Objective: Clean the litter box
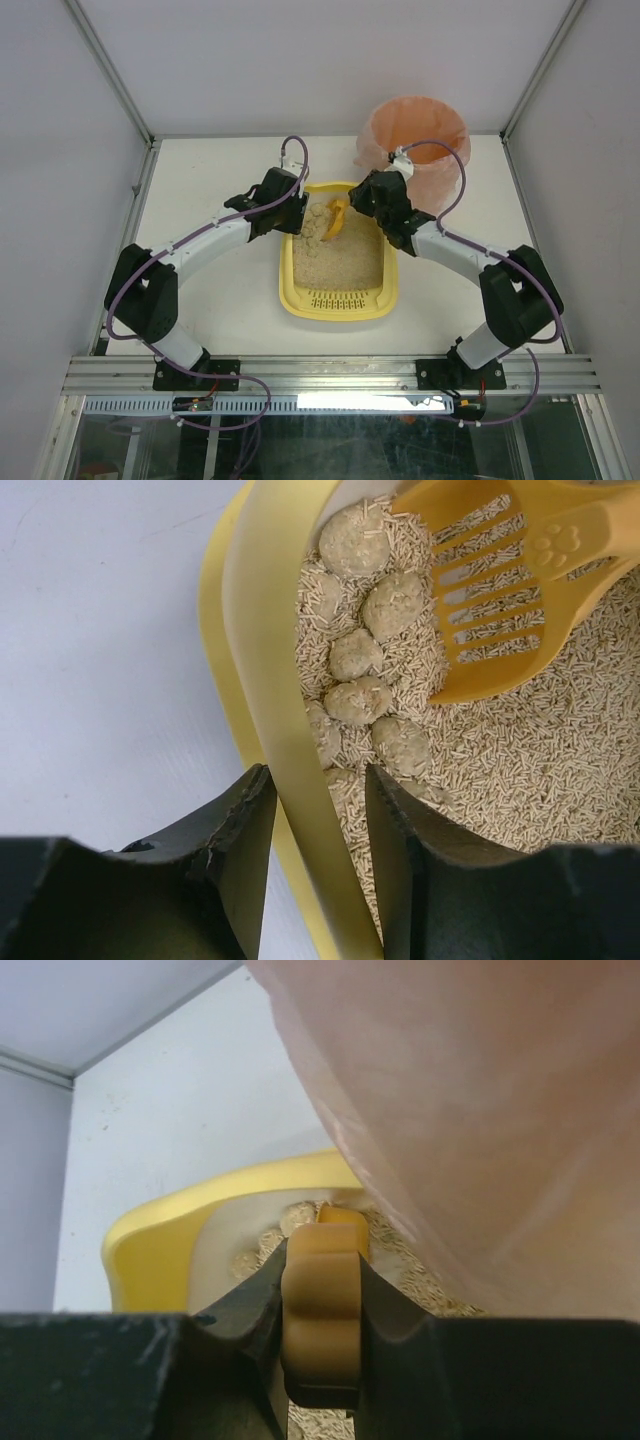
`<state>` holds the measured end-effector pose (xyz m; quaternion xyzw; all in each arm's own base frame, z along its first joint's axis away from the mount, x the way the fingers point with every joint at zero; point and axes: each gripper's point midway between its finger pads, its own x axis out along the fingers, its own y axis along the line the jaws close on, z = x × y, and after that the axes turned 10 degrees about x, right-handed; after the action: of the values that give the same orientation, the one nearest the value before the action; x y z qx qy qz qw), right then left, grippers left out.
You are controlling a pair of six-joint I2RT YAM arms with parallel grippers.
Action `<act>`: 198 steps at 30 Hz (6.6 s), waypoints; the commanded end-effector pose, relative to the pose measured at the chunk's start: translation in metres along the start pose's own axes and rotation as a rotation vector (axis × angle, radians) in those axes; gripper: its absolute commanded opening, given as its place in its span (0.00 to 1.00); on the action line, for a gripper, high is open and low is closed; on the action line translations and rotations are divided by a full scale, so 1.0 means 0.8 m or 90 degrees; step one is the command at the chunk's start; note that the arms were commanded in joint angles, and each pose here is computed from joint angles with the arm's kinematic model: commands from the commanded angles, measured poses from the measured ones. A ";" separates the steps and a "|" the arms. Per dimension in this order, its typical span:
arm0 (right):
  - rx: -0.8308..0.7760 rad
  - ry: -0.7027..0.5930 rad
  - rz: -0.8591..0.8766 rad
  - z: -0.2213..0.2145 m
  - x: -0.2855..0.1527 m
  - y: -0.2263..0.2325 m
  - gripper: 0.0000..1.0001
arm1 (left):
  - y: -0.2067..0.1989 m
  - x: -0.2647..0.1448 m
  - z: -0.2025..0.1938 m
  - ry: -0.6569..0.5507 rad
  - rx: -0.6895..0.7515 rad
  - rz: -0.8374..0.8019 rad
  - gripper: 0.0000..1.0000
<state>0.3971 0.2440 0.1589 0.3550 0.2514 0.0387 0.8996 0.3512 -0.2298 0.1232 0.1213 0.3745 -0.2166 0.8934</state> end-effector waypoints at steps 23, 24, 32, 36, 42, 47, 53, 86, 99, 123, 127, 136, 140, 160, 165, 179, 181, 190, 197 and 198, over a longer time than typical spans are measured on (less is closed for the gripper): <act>0.073 0.160 0.303 -0.068 -0.069 0.066 0.00 | -0.009 0.003 0.013 -0.012 0.018 -0.004 0.37; 0.074 0.155 0.308 -0.066 -0.073 0.064 0.00 | -0.009 0.003 0.013 -0.012 0.019 -0.005 0.37; 0.158 0.056 0.305 -0.020 -0.085 0.045 0.00 | -0.008 0.002 0.013 -0.013 0.018 -0.003 0.37; 0.209 0.054 0.319 -0.014 -0.088 0.032 0.00 | -0.009 0.002 0.013 -0.013 0.019 -0.004 0.37; 0.237 0.042 0.330 -0.007 -0.093 0.022 0.00 | -0.008 0.002 0.013 -0.013 0.019 -0.002 0.37; 0.233 0.019 0.311 0.005 -0.103 0.015 0.00 | -0.008 0.003 0.012 -0.011 0.019 -0.002 0.37; 0.202 -0.018 0.271 0.022 -0.116 0.004 0.00 | -0.007 0.003 0.013 -0.011 0.020 -0.001 0.37; 0.297 -0.047 0.333 0.046 -0.199 -0.049 0.00 | 0.001 0.003 0.012 -0.010 0.025 0.022 0.40; 0.379 0.009 0.434 0.055 -0.221 -0.044 0.00 | 0.001 0.000 0.013 -0.013 0.025 0.022 0.41; 0.425 -0.010 0.419 0.067 -0.222 -0.080 0.00 | -0.001 0.003 0.013 -0.007 0.025 0.018 0.41; 0.356 0.031 0.463 0.057 -0.232 -0.048 0.00 | 0.001 0.002 0.009 -0.004 0.026 0.024 0.42; 0.341 0.016 0.449 0.065 -0.232 -0.054 0.00 | 0.002 0.002 0.012 -0.006 0.023 0.025 0.44; 0.351 -0.010 0.434 0.071 -0.230 -0.061 0.00 | 0.003 0.002 0.009 -0.002 0.024 0.030 0.44; 0.380 -0.031 0.405 0.068 -0.222 -0.086 0.00 | 0.001 0.004 0.010 0.001 0.024 0.024 0.45; 0.328 0.004 0.457 0.067 -0.234 -0.056 0.00 | 0.000 0.005 0.010 0.000 0.023 0.022 0.46; 0.325 -0.021 0.441 0.073 -0.234 -0.069 0.00 | -0.001 0.005 0.011 0.001 0.023 0.021 0.46; 0.344 -0.039 0.424 0.074 -0.231 -0.080 0.00 | 0.001 0.005 0.009 0.003 0.024 0.023 0.46; 0.295 0.015 0.457 0.062 -0.234 -0.053 0.00 | 0.004 0.006 0.004 0.010 0.025 0.032 0.46; 0.327 -0.007 0.427 0.069 -0.227 -0.072 0.00 | 0.002 0.007 0.004 0.010 0.025 0.030 0.46; 0.292 0.033 0.456 0.058 -0.232 -0.053 0.00 | 0.003 0.007 0.003 0.010 0.025 0.032 0.46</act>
<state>0.2587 0.1213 0.2035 0.6455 0.1532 0.2324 0.7112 0.3512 -0.2457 0.1233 0.1256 0.3685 -0.2264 0.8929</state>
